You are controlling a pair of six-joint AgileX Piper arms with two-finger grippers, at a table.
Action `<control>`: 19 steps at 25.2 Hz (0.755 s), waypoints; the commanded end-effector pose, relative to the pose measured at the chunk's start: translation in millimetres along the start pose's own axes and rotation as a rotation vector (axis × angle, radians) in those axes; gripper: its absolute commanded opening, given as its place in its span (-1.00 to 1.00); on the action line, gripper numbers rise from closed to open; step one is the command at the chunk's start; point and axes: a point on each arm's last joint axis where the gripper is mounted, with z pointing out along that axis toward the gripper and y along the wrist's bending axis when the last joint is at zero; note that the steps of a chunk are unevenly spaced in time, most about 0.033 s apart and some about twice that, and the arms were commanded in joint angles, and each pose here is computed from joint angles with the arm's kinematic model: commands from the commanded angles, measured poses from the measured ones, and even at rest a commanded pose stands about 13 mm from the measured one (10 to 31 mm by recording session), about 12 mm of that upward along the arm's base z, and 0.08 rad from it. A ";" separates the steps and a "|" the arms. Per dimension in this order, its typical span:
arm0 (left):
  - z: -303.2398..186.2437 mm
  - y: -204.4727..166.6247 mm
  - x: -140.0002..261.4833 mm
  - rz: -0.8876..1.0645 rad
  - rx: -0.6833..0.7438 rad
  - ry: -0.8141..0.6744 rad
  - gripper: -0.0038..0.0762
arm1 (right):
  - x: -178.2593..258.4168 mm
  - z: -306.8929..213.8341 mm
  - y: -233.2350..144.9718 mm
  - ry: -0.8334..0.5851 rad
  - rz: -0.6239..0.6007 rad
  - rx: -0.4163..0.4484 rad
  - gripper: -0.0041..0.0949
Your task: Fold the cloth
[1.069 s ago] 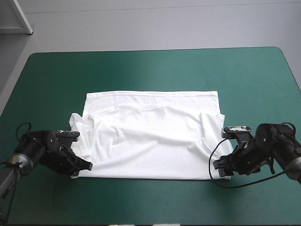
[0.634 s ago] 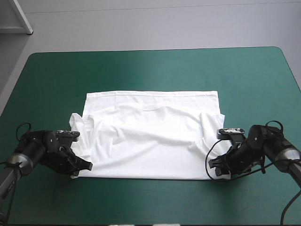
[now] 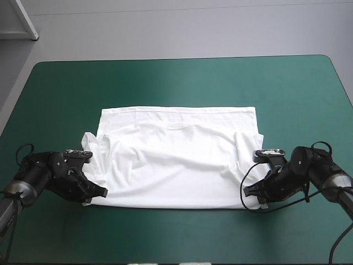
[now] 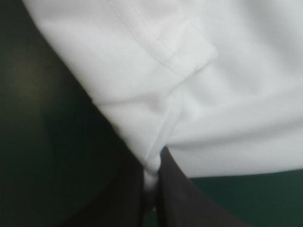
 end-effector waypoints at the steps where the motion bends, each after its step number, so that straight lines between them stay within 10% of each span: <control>1: -23.7 -3.8 -0.5 0.016 -0.004 -0.061 -0.86 | 6.5 -22.7 4.9 -0.064 -0.035 0.009 -0.95; 19: -94.5 -8.3 -57.2 0.029 0.014 -0.341 -0.86 | -46.5 -103.5 19.9 -0.412 -0.101 0.076 -0.95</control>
